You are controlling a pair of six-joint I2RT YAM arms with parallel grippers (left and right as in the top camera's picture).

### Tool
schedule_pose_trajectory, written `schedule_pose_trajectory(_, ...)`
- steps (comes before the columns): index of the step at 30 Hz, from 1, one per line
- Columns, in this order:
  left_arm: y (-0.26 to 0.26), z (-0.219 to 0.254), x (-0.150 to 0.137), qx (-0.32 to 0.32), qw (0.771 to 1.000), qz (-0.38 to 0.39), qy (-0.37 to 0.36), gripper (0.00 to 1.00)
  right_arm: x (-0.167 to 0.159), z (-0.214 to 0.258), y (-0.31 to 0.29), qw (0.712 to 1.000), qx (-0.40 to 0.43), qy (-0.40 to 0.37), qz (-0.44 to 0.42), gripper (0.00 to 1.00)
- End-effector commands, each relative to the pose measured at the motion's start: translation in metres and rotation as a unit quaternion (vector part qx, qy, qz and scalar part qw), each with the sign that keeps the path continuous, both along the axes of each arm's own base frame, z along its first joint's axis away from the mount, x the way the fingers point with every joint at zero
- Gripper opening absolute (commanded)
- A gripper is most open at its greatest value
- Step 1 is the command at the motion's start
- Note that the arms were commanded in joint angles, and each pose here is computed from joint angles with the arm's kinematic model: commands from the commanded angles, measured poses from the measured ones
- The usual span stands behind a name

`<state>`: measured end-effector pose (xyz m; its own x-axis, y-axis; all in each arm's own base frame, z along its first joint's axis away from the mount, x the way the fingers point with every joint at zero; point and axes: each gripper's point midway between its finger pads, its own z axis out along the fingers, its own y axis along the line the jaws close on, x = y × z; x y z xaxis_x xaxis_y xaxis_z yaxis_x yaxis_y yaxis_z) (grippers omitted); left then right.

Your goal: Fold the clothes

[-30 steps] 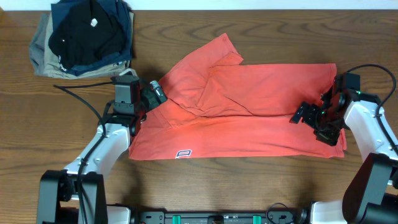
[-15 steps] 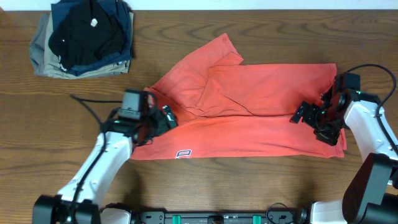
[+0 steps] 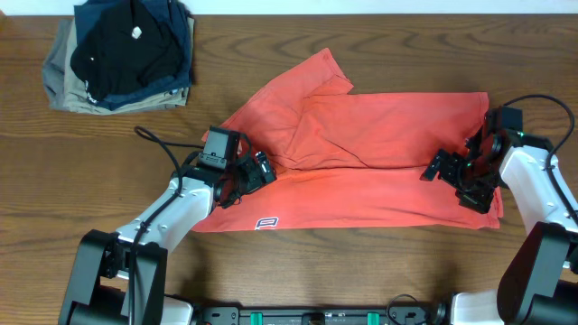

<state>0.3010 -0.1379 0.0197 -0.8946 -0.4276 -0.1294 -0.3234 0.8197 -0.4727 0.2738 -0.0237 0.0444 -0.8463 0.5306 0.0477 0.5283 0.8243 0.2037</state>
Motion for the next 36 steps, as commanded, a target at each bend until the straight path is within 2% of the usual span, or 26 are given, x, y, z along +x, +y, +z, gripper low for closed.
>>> schedule_pose_trajectory(1,-0.003,-0.001,0.006,-0.006,1.000,0.008,-0.003,0.99,0.005,0.003,0.001,1.000,-0.004,-0.008,0.013,0.99)
schedule_pose_trajectory(3,-0.004,0.001,0.011,-0.009,1.000,0.007,-0.013,0.95,0.005,0.003,0.001,1.000,-0.004,-0.008,0.013,0.99)
schedule_pose_trajectory(5,-0.005,0.003,0.015,-0.012,1.000,0.007,-0.023,0.86,0.005,0.003,0.001,1.000,-0.005,-0.008,0.013,0.99)
schedule_pose_trajectory(12,-0.007,0.006,0.020,-0.016,0.999,0.007,-0.036,0.73,0.004,0.002,-0.004,1.000,-0.018,-0.004,0.012,0.99)
schedule_pose_trajectory(18,-0.009,0.011,0.028,-0.020,0.998,0.006,-0.055,0.41,0.005,0.002,-0.004,1.000,-0.019,-0.006,0.012,0.99)
schedule_pose_trajectory(21,-0.007,0.012,0.032,-0.016,0.998,0.009,-0.064,0.38,0.005,0.002,-0.004,1.000,-0.019,-0.006,0.012,0.99)
schedule_pose_trajectory(26,-0.007,0.013,0.033,-0.008,0.997,-0.003,-0.074,0.24,0.005,0.002,-0.004,1.000,-0.019,-0.006,0.012,0.99)
schedule_pose_trajectory(29,-0.006,0.012,0.032,-0.006,0.997,-0.005,-0.071,0.24,0.005,0.002,-0.004,1.000,-0.019,-0.006,0.012,0.99)
schedule_pose_trajectory(30,-0.006,0.011,0.031,-0.005,0.998,-0.005,-0.068,0.34,0.005,0.002,-0.004,1.000,-0.019,-0.006,0.012,0.99)
schedule_pose_trajectory(31,-0.006,0.009,0.028,-0.004,0.998,-0.005,-0.063,0.54,0.005,0.002,-0.004,1.000,-0.019,-0.006,0.012,0.99)
schedule_pose_trajectory(32,-0.005,0.008,0.025,-0.002,0.998,-0.005,-0.056,0.69,0.005,0.002,-0.004,1.000,-0.019,-0.006,0.012,0.99)
schedule_pose_trajectory(33,-0.003,0.006,0.023,0.001,0.999,-0.005,-0.049,0.74,0.005,0.002,-0.004,1.000,-0.019,-0.006,0.012,0.99)
schedule_pose_trajectory(36,0.009,-0.001,0.019,0.030,0.999,0.019,-0.034,0.76,0.005,0.002,-0.005,1.000,-0.022,-0.006,0.012,0.99)
